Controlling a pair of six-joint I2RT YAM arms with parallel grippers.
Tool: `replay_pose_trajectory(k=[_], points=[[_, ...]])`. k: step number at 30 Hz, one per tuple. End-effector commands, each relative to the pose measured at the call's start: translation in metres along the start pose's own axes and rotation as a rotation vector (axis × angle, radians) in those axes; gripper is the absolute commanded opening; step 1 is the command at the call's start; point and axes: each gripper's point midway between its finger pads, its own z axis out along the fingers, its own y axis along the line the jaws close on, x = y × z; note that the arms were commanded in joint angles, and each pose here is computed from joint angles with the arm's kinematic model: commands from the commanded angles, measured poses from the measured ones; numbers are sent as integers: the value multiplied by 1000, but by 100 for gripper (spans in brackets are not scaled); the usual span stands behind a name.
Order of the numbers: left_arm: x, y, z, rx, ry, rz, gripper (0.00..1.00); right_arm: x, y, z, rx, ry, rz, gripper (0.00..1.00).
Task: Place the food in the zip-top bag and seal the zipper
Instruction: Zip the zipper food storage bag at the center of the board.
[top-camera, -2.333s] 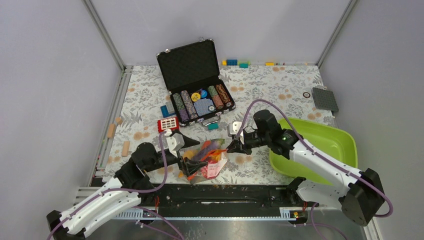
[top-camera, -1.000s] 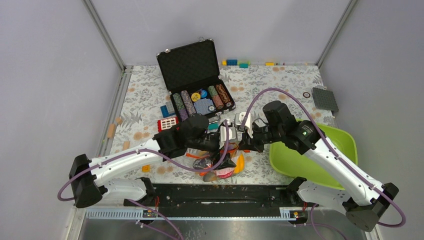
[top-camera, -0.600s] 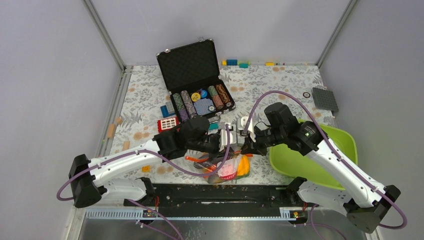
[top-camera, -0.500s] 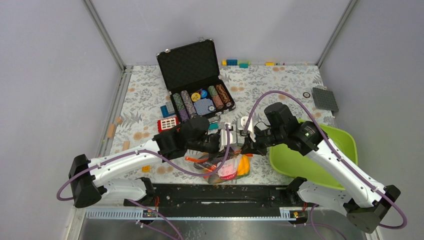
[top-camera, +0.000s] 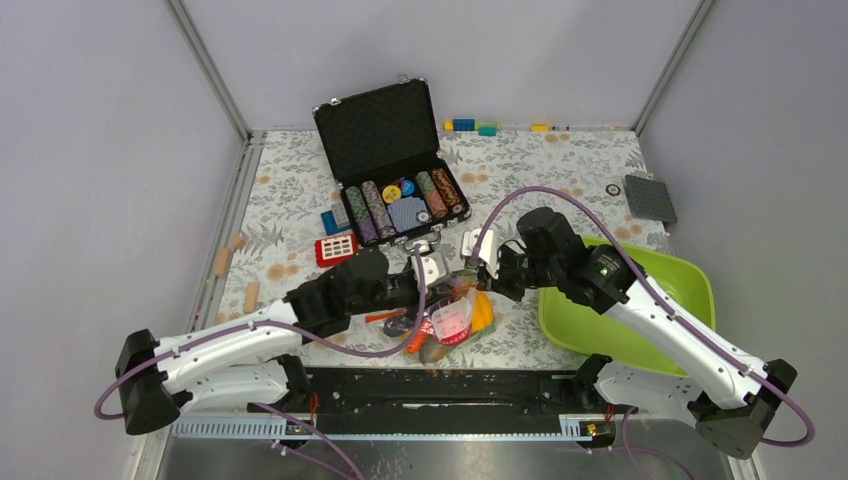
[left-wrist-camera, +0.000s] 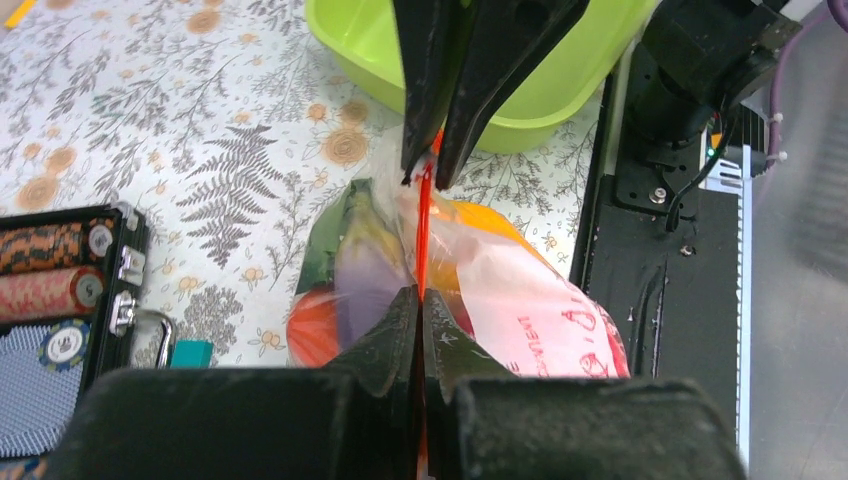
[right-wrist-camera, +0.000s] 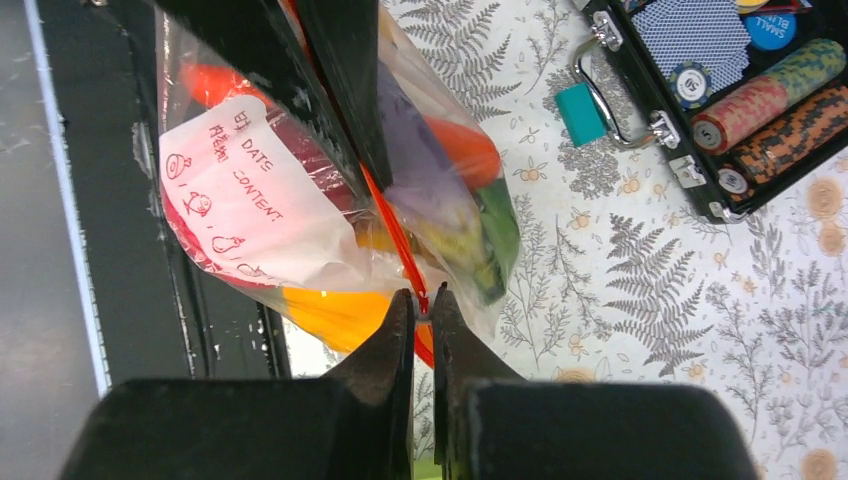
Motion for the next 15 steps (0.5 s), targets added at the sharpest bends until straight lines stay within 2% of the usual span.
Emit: replay_pose_trajectory(k=[1,7,9,15], points=[[37,19,-38,-143,73,-97,0,108,-38,-44,290,506,24,0],[42,22,-47,-168,63,-109,0,124,-62,-52,414,611,31,0],[43,22,-47,-170,66,-105,0,129,-76,-58,505,640,13,0],[48,21,-45,-160,90,-114,0,122,-84,-46,529,539,-30,0]])
